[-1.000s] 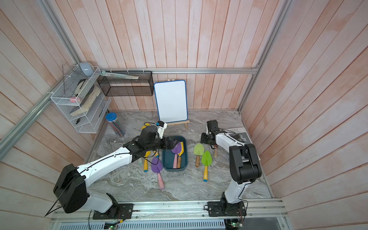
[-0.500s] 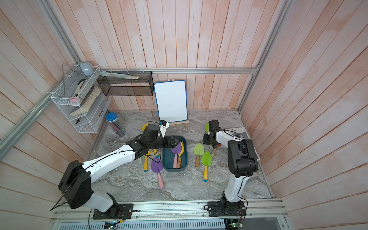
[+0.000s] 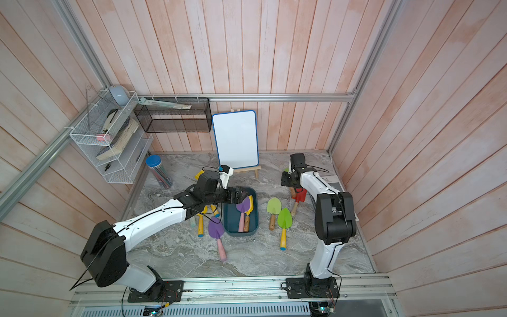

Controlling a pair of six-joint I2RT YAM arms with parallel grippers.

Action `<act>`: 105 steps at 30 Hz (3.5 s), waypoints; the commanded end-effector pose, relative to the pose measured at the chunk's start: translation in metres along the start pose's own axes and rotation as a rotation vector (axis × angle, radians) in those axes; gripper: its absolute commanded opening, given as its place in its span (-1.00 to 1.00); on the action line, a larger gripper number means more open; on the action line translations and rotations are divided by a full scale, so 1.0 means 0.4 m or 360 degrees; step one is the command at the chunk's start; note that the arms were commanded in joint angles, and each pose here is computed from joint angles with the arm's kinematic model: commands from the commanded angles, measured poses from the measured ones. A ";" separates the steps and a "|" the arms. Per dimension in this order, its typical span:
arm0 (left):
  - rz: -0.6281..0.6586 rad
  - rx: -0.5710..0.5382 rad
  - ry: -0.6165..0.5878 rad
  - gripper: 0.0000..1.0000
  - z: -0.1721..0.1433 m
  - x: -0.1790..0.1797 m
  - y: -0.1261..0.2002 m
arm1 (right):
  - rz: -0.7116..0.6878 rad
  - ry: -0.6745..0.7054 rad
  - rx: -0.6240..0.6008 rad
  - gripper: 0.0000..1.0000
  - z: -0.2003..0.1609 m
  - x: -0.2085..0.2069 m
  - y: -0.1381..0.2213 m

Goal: Put the shovel into the storage box
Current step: Pick up the shovel from the center of the board, then place the shovel in the storage box.

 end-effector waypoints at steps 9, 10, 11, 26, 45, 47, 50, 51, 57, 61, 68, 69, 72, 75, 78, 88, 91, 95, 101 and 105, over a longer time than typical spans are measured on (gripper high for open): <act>0.0006 -0.0008 0.0007 0.91 0.015 0.007 -0.007 | -0.0124 0.0100 0.0202 -0.02 -0.021 -0.057 -0.085; 0.0007 -0.0006 0.0009 0.91 0.015 0.008 -0.009 | -0.0128 0.0101 0.0209 -0.02 -0.023 -0.059 -0.090; 0.0008 -0.0006 0.0011 0.91 0.015 0.008 -0.009 | -0.0130 0.0103 0.0215 -0.03 -0.025 -0.060 -0.094; 0.0019 0.0018 0.0027 0.91 0.009 0.017 -0.022 | -0.0132 0.0090 0.0303 -0.10 -0.097 -0.070 -0.131; 0.0018 0.0020 0.0032 0.91 0.008 0.016 -0.022 | -0.0114 0.0076 0.0295 -1.00 -0.096 -0.065 -0.123; 0.0016 0.0019 0.0033 0.90 0.008 0.015 -0.020 | -0.0098 0.0077 0.0274 -1.00 -0.091 -0.058 -0.106; 0.0007 0.0011 0.0035 0.91 0.011 0.011 -0.016 | -0.0058 0.0090 0.0223 -1.00 -0.079 -0.037 -0.069; 0.0004 0.0006 0.0034 0.91 0.013 0.011 -0.015 | -0.0041 0.0096 0.0200 -1.00 -0.074 -0.029 -0.052; -0.0024 0.0001 0.0039 0.91 0.013 0.007 -0.017 | 0.0076 0.0130 0.0074 -1.00 -0.077 0.033 0.052; -0.0044 -0.0001 0.0040 0.91 0.015 0.006 -0.023 | 0.0139 0.0179 0.0027 -1.00 -0.108 0.088 0.112; -0.0118 0.0003 0.0053 0.91 0.029 0.002 -0.047 | 0.0290 0.0270 -0.0040 -1.00 -0.176 0.197 0.214; -0.0127 0.0005 0.0059 0.90 0.031 0.003 -0.051 | 0.0317 0.0278 -0.0048 -1.00 -0.186 0.210 0.228; -0.0126 0.0008 0.0080 0.87 0.037 0.013 -0.064 | 0.0391 0.0284 -0.0086 -1.00 -0.206 0.239 0.273; -0.0145 0.0016 0.0101 0.77 0.042 0.020 -0.078 | 0.0468 0.0283 -0.0119 -1.00 -0.224 0.260 0.310; -0.0163 0.0018 0.0122 0.63 0.044 0.027 -0.090 | 0.0547 0.0295 -0.0129 -1.00 -0.243 0.276 0.329; -0.0240 0.0002 0.0158 0.49 0.044 0.023 -0.110 | 0.0585 0.0308 -0.0105 -1.00 -0.281 0.306 0.321; -0.0252 0.0007 0.0169 0.44 0.042 0.024 -0.114 | 0.0603 0.0312 -0.0106 -1.00 -0.284 0.318 0.320; -0.0254 0.0022 0.0180 0.28 0.038 0.028 -0.125 | 0.0622 0.0321 -0.0111 -1.00 -0.282 0.336 0.321; -0.0262 0.0033 0.0196 -0.01 0.036 0.030 -0.138 | 0.0640 0.0337 -0.0114 -1.00 -0.280 0.359 0.323; -0.0254 0.0030 0.0206 -0.15 0.037 0.034 -0.142 | 0.0646 0.0343 -0.0116 -1.00 -0.281 0.367 0.325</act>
Point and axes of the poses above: each gripper's point midway between its finger pads, its own y axis back along the fingers, its own x axis along the line the jaws close on, z = x × y, the point moved 6 cm from there along y, back along the fingers, and after that the axes turned 4 degrees about y, right-handed, at the moved point
